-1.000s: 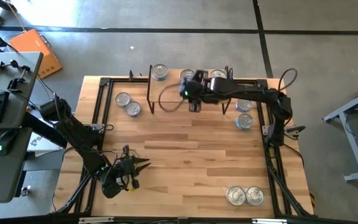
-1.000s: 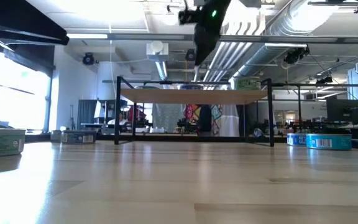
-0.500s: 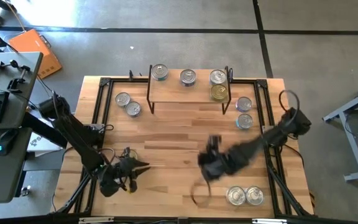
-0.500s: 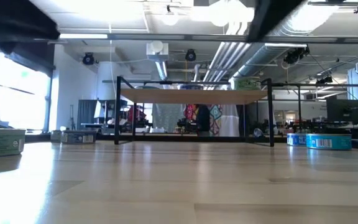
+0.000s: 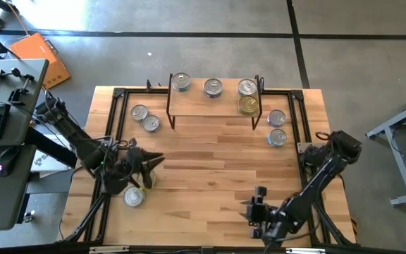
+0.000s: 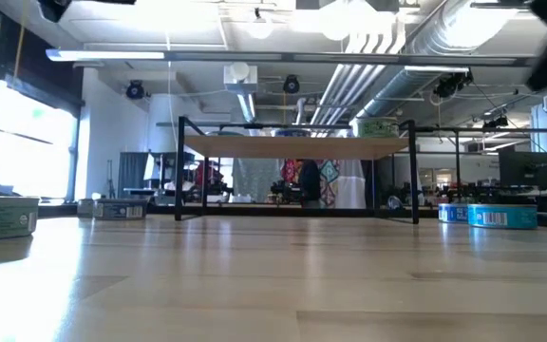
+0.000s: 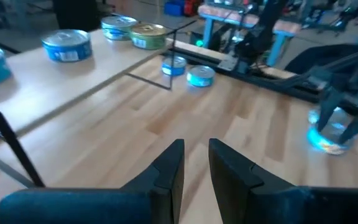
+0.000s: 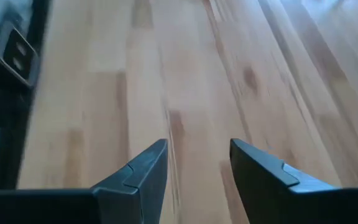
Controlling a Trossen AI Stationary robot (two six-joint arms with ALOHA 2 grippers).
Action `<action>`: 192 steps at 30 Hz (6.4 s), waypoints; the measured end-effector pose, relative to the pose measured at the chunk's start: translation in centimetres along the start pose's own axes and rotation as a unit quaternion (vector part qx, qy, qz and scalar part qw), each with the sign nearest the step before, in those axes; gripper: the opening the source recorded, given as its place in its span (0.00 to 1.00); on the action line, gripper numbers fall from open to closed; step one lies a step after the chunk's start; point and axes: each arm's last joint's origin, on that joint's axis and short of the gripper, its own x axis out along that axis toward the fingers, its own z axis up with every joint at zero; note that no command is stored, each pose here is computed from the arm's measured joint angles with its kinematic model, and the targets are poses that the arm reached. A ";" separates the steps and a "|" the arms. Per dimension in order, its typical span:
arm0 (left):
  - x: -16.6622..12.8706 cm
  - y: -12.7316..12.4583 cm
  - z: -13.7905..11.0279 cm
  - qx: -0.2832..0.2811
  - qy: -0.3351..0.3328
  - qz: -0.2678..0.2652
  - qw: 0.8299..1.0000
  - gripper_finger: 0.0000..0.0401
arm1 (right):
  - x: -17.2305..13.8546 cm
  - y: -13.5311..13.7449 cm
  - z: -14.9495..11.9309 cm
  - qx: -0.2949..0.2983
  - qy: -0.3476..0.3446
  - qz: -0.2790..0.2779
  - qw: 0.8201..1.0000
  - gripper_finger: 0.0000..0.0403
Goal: Stack canned seafood by type on shelf
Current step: Put the yellow blue tuna can aligned with the other yellow blue tuna can on the shelf, then adjust the blue tuna can on the shelf
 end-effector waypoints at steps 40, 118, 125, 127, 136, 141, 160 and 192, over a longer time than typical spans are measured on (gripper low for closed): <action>4.9 -4.8 -5.4 0.111 0.034 -0.027 0.993 0.16 | 5.4 -28.9 -5.4 0.185 0.407 -0.273 0.852 0.00; 22.2 -11.4 -11.4 0.379 0.140 -0.321 0.857 0.00 | 2.3 -1.5 -2.3 0.141 -0.143 -0.020 0.979 0.00; 19.0 -12.4 -9.5 0.402 0.129 -0.289 0.859 0.00 | 2.5 -1.8 -2.7 0.136 -0.149 -0.034 0.979 0.00; 18.2 -12.6 -9.2 0.405 0.129 -0.270 0.864 0.00 | 2.5 -1.8 -2.7 0.137 -0.150 -0.034 0.979 0.00; 15.1 -13.4 -8.4 0.427 0.114 -0.194 0.876 0.00 | 2.5 -2.1 -2.4 0.143 -0.178 -0.063 0.972 0.00; 13.3 -13.1 -6.7 0.431 0.096 -0.137 0.887 0.00 | 2.8 -2.3 -2.2 0.146 -0.178 -0.069 0.971 0.00; 17.1 3.4 6.4 0.325 0.140 0.142 0.925 0.00 | 3.4 -2.9 -1.7 0.156 -0.177 -0.080 0.969 0.00; 21.1 12.2 13.0 0.201 0.094 0.051 0.974 0.30 | 3.8 -3.3 -1.3 0.159 -0.183 -0.096 0.965 0.00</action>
